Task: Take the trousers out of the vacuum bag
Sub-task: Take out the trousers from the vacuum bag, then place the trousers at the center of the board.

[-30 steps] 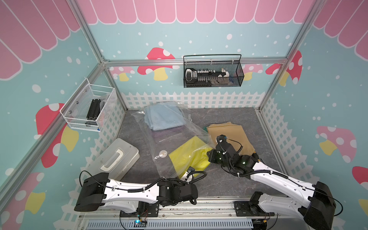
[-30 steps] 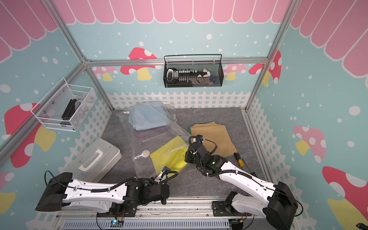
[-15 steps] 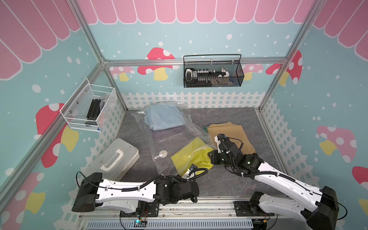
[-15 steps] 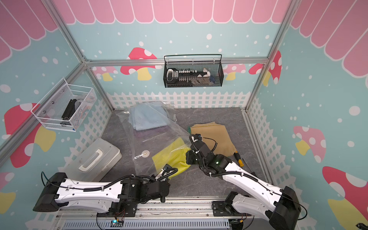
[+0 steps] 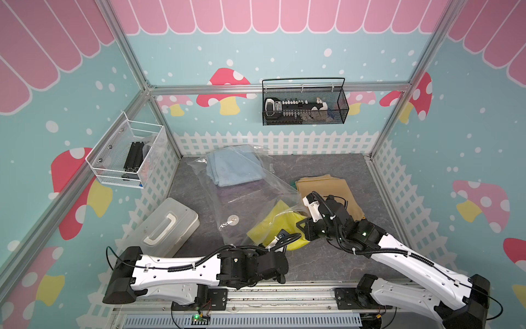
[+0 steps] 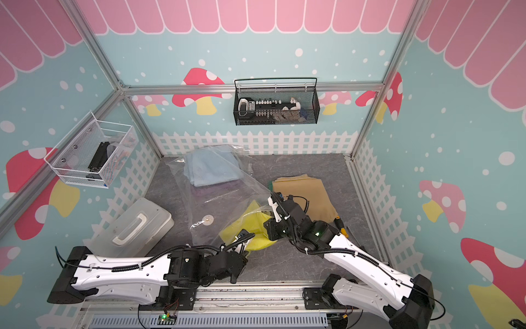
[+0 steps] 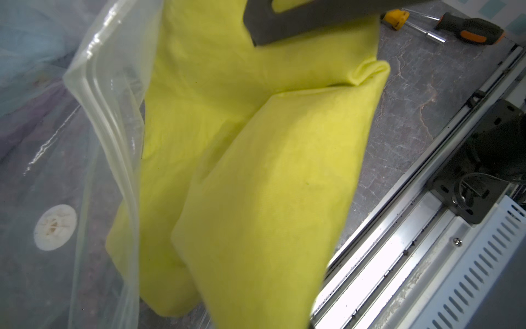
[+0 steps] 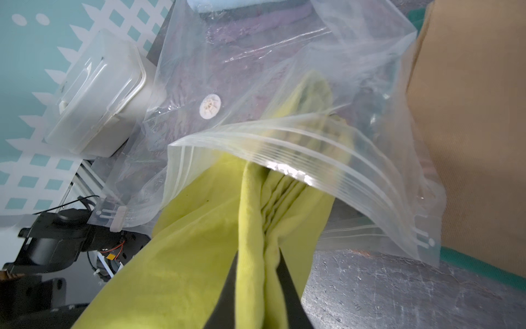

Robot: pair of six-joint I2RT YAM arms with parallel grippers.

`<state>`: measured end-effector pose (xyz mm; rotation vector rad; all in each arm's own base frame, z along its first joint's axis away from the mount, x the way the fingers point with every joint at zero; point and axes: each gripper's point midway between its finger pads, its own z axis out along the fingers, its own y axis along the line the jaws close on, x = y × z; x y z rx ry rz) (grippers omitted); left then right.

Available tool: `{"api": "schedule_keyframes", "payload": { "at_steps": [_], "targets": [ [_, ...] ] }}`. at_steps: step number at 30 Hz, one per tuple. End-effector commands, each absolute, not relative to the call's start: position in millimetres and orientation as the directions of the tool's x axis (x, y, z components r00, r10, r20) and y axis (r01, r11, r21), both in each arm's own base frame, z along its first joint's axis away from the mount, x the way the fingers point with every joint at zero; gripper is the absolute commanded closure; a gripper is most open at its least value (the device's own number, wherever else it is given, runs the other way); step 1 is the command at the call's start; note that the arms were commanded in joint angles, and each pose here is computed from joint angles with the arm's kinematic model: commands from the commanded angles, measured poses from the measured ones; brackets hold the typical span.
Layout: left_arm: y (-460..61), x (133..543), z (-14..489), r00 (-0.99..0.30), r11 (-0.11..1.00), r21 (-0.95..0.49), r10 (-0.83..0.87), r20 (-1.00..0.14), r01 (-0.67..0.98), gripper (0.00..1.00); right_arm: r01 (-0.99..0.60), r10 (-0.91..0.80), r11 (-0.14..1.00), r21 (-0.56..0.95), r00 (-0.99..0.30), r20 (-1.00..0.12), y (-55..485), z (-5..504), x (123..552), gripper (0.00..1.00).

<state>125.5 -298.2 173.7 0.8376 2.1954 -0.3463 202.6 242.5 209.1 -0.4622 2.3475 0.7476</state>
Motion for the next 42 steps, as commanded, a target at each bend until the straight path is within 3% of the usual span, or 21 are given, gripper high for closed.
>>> {"api": "schedule_keyframes", "payload": {
  "at_steps": [1, 13, 42],
  "targets": [
    [-319.5, 135.1, 218.0, -0.452, 0.735, -0.034, 0.38, -0.807, 0.678, 1.0, -0.66, -0.199, 0.626, 0.416, -0.651, -0.733, 261.4, 253.6, 181.8, 0.96],
    [-329.8, 142.7, 258.3, -0.408, 0.693, -0.039, 0.378, -0.831, 0.72, 1.0, -0.786, -0.258, 0.521, 0.331, -0.515, -0.817, 254.6, 294.8, 160.8, 0.97],
    [-367.5, 144.9, 343.8, -0.249, 0.566, -0.007, 0.351, -0.903, 0.824, 1.0, -0.813, -0.158, 0.55, 0.19, -0.325, -0.933, 218.9, 386.0, 152.3, 0.99]
  ]
}}
